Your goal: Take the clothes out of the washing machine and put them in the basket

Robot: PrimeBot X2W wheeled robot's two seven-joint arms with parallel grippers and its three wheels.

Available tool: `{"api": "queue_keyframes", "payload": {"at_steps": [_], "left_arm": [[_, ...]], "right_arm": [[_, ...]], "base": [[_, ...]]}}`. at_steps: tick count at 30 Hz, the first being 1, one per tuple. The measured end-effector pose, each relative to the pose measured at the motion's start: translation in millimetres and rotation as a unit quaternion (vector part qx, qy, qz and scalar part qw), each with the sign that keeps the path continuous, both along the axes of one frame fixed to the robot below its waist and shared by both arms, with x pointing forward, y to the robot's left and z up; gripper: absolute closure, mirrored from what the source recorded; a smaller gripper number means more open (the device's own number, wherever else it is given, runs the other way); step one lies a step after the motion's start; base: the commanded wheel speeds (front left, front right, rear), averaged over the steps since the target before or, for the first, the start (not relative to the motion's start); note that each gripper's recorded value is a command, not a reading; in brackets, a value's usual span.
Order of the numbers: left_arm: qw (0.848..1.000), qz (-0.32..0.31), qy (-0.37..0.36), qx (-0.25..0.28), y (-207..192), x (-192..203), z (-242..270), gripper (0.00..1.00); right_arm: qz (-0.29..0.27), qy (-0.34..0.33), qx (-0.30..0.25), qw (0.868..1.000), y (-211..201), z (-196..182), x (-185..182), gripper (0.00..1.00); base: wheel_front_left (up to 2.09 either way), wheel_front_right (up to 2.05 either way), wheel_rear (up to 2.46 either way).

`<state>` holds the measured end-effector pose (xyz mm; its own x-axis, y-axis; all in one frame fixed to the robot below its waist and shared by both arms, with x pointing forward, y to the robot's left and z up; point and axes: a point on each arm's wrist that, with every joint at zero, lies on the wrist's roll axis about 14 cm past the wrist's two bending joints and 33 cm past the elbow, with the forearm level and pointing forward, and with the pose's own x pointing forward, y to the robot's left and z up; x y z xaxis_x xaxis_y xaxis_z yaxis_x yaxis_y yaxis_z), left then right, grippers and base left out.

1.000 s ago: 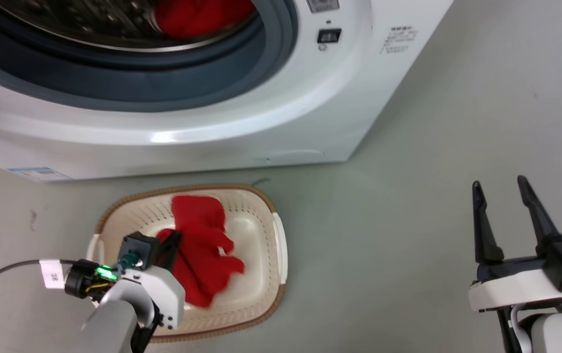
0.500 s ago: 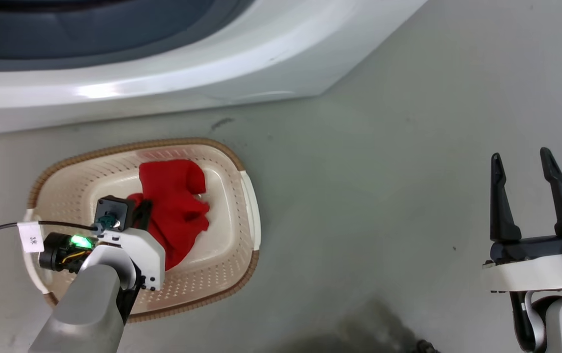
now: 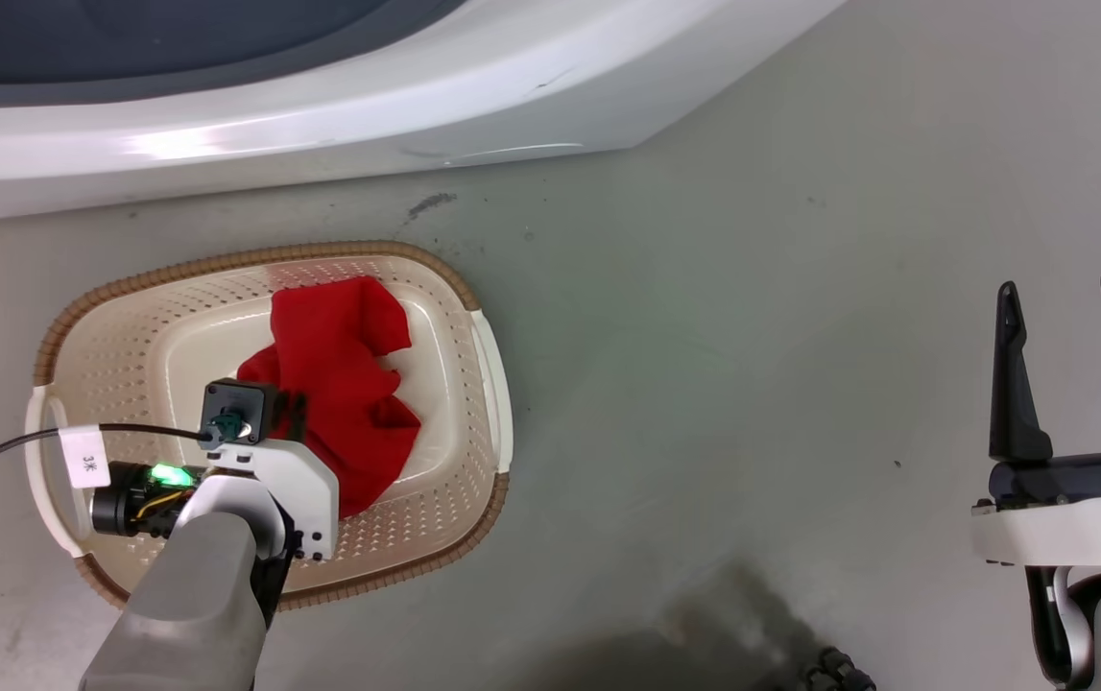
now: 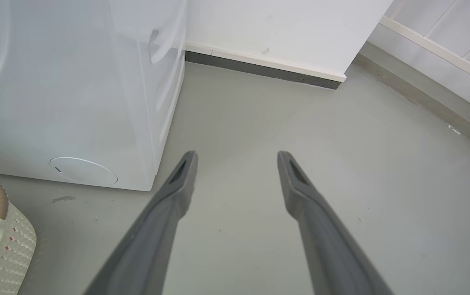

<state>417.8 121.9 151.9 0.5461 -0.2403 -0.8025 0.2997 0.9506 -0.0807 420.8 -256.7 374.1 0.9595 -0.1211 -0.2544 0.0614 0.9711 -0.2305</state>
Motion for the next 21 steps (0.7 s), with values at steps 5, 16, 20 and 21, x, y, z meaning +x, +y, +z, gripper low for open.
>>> {"api": "queue_keyframes", "payload": {"at_steps": [5,16,20,21], "left_arm": [[1.000,0.007,-0.017,0.003,4,5,15,0.00],[0.986,0.011,-0.161,-0.033,6,42,107,0.00],[0.972,0.016,-0.230,-0.050,5,54,156,0.00],[0.967,0.027,-0.247,-0.057,6,57,169,0.00]], "right_arm": [[0.005,-0.012,-0.003,1.000,3,10,1,0.00],[0.016,-0.057,0.009,0.998,13,45,0,0.00],[0.019,-0.079,0.016,0.997,16,62,-2,0.00],[0.020,-0.083,0.018,0.996,17,65,-3,0.00]], "base": [[0.00,0.00,0.00],[0.00,0.00,0.00],[0.00,0.00,0.00],[0.00,0.00,0.00]]}}
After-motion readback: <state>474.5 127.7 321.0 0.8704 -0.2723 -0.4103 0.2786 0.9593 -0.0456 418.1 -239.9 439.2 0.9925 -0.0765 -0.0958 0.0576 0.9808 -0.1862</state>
